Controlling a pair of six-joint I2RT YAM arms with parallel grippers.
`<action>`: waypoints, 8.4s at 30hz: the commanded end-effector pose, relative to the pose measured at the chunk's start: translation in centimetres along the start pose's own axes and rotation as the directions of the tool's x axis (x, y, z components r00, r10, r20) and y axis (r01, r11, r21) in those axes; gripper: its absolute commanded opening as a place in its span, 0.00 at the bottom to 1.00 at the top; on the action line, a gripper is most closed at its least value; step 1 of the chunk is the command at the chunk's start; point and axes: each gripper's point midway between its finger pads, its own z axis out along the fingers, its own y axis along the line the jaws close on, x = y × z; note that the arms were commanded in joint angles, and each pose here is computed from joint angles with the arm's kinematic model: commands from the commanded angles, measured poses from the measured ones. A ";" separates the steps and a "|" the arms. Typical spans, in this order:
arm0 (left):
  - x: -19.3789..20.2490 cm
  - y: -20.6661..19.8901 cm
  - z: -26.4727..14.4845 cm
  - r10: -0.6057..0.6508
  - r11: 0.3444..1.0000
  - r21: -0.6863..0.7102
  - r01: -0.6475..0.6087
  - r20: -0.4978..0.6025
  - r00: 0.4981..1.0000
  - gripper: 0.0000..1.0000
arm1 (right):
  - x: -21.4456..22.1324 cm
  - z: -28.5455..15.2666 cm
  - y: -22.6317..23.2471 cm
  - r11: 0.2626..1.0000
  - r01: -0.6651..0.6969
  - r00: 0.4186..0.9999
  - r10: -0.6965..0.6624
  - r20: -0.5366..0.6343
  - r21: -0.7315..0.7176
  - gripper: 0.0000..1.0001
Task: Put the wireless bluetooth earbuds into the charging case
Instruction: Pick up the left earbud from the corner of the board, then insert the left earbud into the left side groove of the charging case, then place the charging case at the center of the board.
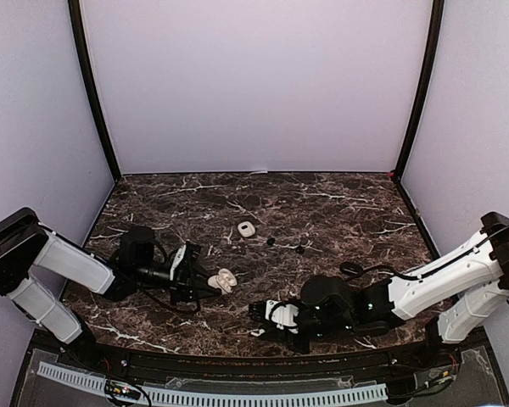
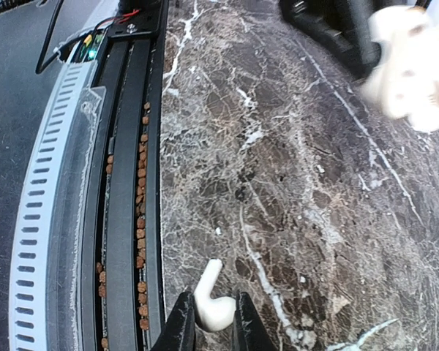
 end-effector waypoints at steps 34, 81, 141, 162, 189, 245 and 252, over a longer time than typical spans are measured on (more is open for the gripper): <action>-2.0 -3.3 3.6 0.579 0.809 0.043 -0.587 0.118 0.807 0.03 | -7.4 -4.5 -3.9 0.918 -0.396 0.910 0.395 0.125 -0.012 0.04; -1.9 -0.6 6.7 0.601 0.791 -0.162 -0.590 0.029 0.798 0.01 | -6.7 -5.5 -8.1 0.614 -0.761 0.584 0.789 0.191 -0.207 0.01; -2.8 -0.3 7.3 0.605 0.787 -0.176 -0.592 0.027 0.796 0.00 | -7.6 -4.1 -8.8 0.627 -0.743 0.596 0.779 0.198 -0.233 0.01; -3.6 -0.7 8.6 0.634 0.763 -0.189 -0.619 0.027 0.773 0.00 | -7.4 -3.4 -8.5 0.542 -0.784 0.519 0.840 0.161 -0.303 0.02; -4.7 -1.2 8.2 0.546 0.831 -0.234 -0.505 0.169 0.820 0.00 | -6.6 -5.1 -9.1 0.601 -0.776 0.571 0.798 0.190 -0.193 0.37; -8.0 2.3 0.7 -0.292 0.907 -0.198 0.371 0.336 0.895 0.07 | -6.7 -5.5 -9.2 0.943 -0.326 0.863 0.326 0.387 -0.069 0.48; -2.6 3.5 3.7 -0.563 0.786 -0.150 0.600 0.230 0.794 0.07 | -5.5 -7.3 -12.1 0.911 -0.393 0.836 0.298 0.460 0.123 0.48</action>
